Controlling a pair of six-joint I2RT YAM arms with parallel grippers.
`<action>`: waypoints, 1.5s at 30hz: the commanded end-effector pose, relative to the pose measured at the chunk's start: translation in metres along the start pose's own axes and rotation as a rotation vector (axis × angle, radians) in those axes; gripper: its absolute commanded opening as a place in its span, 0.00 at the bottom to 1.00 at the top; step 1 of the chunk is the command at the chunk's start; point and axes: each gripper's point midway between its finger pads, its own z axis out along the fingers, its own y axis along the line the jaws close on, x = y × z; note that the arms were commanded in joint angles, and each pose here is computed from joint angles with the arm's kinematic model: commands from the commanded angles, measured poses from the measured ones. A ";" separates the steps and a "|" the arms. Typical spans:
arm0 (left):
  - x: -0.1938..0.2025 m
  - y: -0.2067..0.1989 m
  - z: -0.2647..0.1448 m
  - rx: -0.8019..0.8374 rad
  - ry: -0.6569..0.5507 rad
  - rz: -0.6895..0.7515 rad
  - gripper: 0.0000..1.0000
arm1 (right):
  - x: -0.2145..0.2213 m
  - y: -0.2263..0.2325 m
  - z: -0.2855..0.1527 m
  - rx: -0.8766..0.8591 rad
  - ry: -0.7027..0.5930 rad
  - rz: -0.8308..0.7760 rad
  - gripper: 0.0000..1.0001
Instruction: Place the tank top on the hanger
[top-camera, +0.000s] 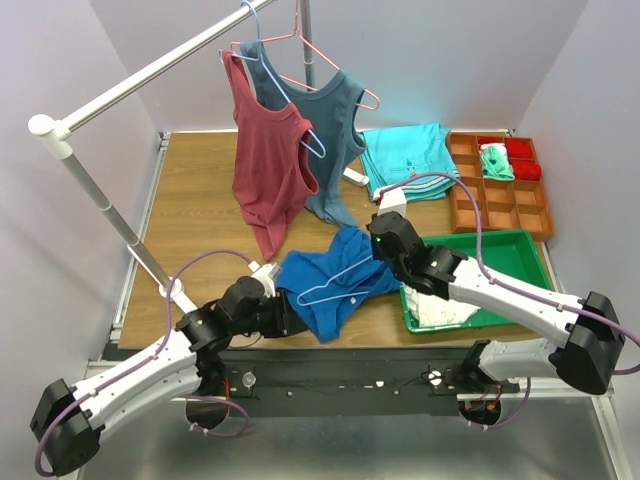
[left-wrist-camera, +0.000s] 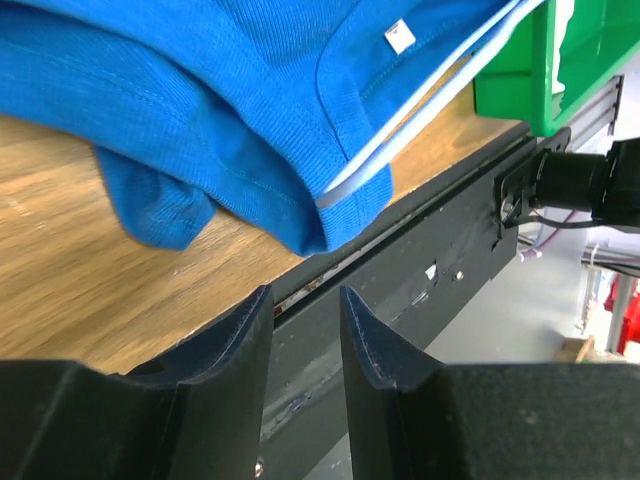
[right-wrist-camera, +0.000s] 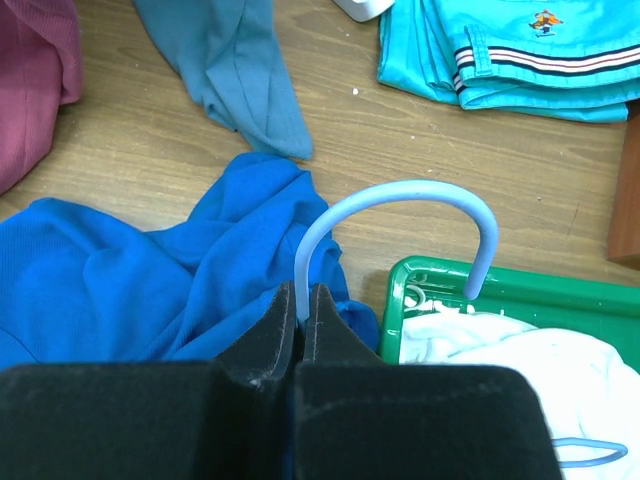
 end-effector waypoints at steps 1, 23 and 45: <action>0.004 -0.020 0.011 0.110 0.019 0.015 0.41 | -0.005 -0.003 -0.001 0.032 -0.001 0.014 0.01; 0.001 -0.025 0.058 0.093 -0.004 0.149 0.41 | -0.010 0.001 0.004 0.040 0.008 0.015 0.01; -0.051 0.003 0.025 0.080 -0.220 -0.064 0.00 | -0.012 -0.021 -0.002 0.153 -0.015 0.041 0.01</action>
